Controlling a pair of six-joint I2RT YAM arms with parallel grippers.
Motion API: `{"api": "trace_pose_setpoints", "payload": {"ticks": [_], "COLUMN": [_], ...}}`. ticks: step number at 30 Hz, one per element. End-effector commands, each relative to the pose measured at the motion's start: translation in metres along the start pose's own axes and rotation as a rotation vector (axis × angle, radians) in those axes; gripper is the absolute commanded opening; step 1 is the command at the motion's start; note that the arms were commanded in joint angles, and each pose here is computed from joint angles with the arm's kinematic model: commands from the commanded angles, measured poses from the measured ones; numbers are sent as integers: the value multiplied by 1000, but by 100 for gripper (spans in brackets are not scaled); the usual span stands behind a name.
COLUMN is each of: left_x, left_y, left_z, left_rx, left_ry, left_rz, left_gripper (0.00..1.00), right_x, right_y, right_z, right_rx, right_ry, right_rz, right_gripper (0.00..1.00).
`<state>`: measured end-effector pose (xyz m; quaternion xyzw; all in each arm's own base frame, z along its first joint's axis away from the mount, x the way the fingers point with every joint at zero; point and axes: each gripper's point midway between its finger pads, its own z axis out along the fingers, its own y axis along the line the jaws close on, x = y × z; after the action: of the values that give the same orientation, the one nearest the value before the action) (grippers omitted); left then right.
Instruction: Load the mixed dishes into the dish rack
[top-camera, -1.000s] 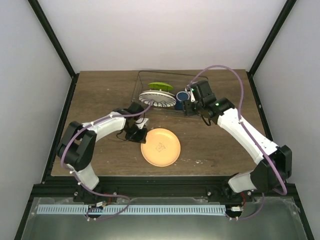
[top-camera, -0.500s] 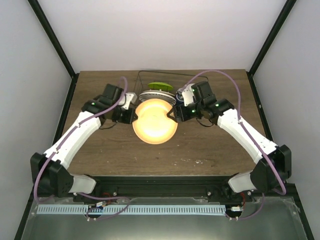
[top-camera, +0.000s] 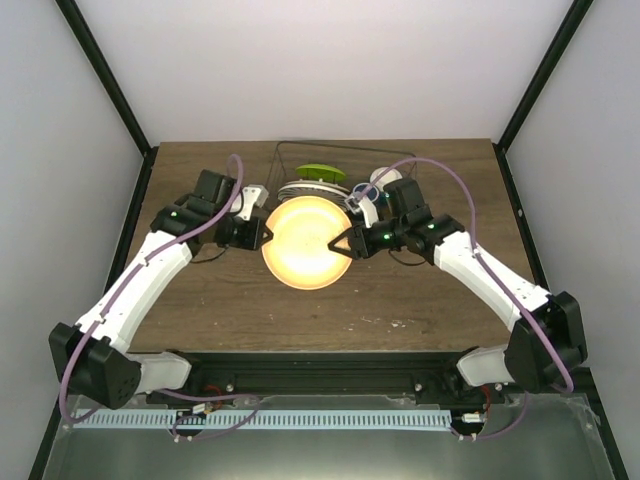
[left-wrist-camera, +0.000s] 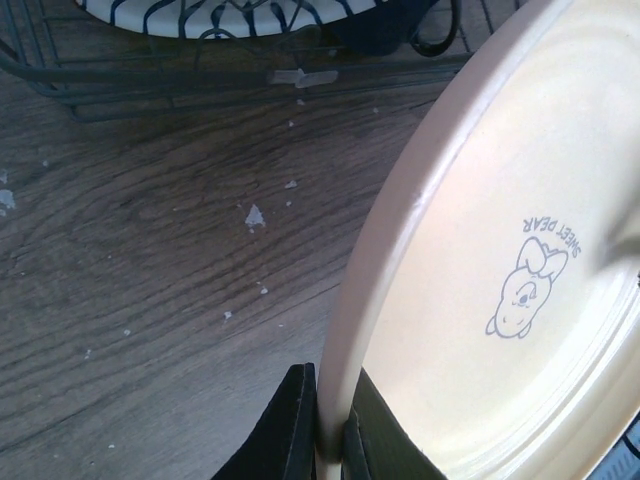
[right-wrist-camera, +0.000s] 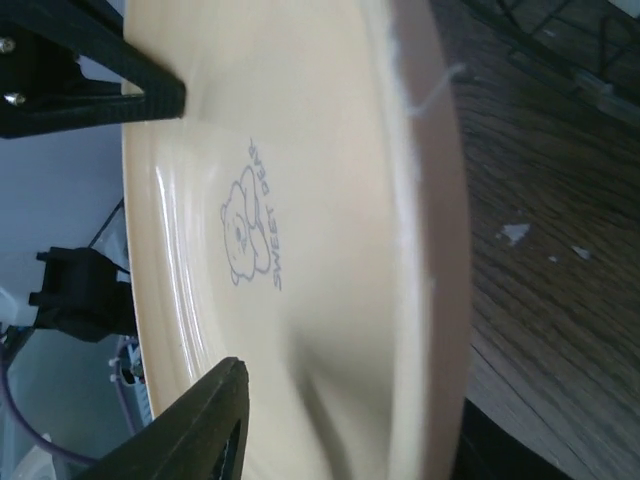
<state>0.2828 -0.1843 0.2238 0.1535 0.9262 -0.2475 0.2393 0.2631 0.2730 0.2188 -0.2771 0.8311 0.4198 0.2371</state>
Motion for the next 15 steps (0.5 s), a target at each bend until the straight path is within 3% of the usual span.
{"api": "trace_pose_setpoints", "payload": {"ticks": [1, 4, 9, 15], "left_x": [-10, -11, -9, -7], "left_y": [-19, -22, -19, -11], "left_z": [-9, -8, -6, -6], "left_rx": [95, 119, 107, 61], "left_ry": [-71, -88, -88, -90], "left_rz": [-2, -12, -12, -14], "left_gripper": [0, 0, 0, 3], "right_x": [-26, -32, -34, -38], "right_y": [29, 32, 33, 25], "right_z": [-7, -6, -4, -7], "right_rx": [-143, -167, -169, -91], "right_ry": [-111, -120, -98, -93], "right_rz": [-87, -110, -157, -239], "right_gripper": [39, 28, 2, 1]}}
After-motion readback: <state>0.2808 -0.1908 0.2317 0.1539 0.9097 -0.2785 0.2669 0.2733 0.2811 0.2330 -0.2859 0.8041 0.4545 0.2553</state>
